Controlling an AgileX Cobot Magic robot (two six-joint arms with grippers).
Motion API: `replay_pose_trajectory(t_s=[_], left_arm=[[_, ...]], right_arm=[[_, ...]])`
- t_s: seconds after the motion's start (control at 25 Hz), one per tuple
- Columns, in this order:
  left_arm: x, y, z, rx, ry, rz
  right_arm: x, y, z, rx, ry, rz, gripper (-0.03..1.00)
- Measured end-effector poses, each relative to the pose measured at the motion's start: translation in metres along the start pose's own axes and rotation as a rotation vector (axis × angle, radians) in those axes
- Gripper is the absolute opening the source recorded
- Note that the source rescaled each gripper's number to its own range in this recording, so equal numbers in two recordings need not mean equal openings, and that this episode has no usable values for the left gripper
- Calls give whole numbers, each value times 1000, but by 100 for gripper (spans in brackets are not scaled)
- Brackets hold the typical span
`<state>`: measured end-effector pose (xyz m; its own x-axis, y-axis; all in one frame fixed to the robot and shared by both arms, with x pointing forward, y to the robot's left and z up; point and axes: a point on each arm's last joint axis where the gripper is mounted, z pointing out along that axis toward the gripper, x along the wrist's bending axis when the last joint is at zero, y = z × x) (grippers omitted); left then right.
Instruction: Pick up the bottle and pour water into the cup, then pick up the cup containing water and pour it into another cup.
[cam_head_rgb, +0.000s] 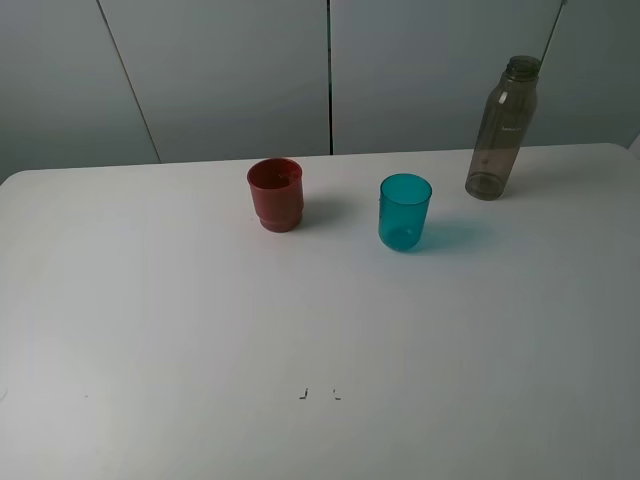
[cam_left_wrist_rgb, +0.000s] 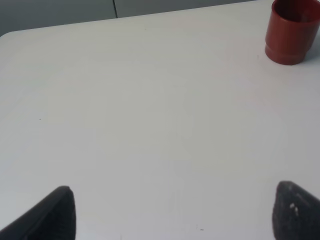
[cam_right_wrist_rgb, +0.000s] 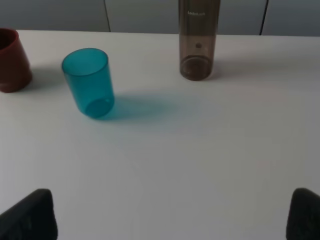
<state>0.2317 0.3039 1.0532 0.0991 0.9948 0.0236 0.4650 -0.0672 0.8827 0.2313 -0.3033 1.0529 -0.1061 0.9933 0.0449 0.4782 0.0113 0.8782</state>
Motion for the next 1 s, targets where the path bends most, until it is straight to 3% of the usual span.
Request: replay_pose_trajectory(t_s=[1.0], left_arm=[[0, 0, 0, 0, 0, -7]], right_arm=[[-3, 0, 0, -6, -37, 35, 100]])
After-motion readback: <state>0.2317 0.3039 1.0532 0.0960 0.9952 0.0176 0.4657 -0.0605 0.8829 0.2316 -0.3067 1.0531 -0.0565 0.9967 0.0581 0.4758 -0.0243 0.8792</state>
